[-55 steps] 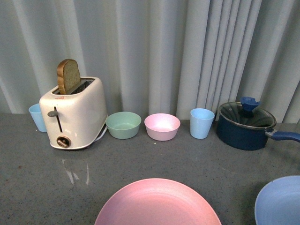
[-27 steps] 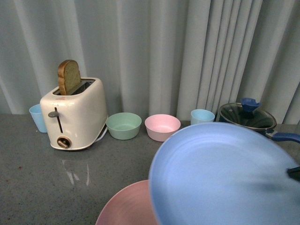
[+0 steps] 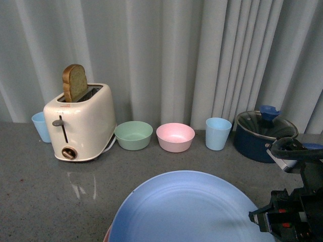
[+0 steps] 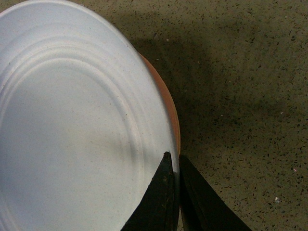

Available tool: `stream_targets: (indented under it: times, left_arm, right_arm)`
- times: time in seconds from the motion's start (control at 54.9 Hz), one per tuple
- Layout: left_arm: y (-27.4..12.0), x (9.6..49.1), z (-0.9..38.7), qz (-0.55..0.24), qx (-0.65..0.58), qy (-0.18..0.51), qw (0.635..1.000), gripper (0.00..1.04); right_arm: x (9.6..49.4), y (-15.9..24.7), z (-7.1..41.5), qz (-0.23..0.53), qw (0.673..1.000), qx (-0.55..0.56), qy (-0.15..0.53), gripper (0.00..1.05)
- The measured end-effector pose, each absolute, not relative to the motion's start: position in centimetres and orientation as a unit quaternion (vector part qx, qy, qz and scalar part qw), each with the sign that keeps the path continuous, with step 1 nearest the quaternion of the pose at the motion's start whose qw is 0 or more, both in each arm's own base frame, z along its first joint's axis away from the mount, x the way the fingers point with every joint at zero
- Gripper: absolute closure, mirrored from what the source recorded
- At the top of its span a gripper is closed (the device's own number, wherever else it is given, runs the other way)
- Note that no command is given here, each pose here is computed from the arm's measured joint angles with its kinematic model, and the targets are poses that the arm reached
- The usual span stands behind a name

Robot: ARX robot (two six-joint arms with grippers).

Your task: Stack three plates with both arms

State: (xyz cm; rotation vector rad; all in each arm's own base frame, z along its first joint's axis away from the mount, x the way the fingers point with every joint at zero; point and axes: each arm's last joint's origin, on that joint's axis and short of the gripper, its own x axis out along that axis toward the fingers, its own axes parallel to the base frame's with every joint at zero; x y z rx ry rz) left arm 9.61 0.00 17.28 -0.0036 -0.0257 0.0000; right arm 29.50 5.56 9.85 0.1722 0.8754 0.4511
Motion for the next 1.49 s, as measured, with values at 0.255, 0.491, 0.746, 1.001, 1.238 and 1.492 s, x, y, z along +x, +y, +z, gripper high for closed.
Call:
stream_targets:
  times: [0.255,0.491,0.746,1.001,1.238,1.492]
  left_arm:
    - [0.0,9.6,17.3,0.0,-0.002,-0.013,1.0,0.07]
    - [0.0,9.6,17.3,0.0,-0.002,-0.013,1.0,0.07]
    - [0.0,9.6,17.3,0.0,-0.002,-0.013,1.0,0.07]
    - [0.0,9.6,17.3,0.0,-0.002,-0.013,1.0,0.07]
    - [0.0,9.6,17.3,0.0,-0.002,-0.013,1.0,0.07]
    - [0.0,9.6,17.3,0.0,-0.002,-0.013,1.0,0.07]
  right_arm:
    - [30.4,5.6,9.3,0.215,0.876,0.082,0.425,1.02]
    - [31.2,6.2,9.2,0.221,0.874,0.076,0.427,1.02]
    - [31.3,7.1,8.2,0.227,0.865,0.069,0.442,1.02]
    - [31.2,7.2,7.9,0.223,0.863,0.062,0.449,0.93]
    - [31.6,6.1,9.3,0.215,0.873,0.08,0.431,0.56]
    - [29.9,3.0,14.2,0.163,0.917,0.108,0.347,0.1]
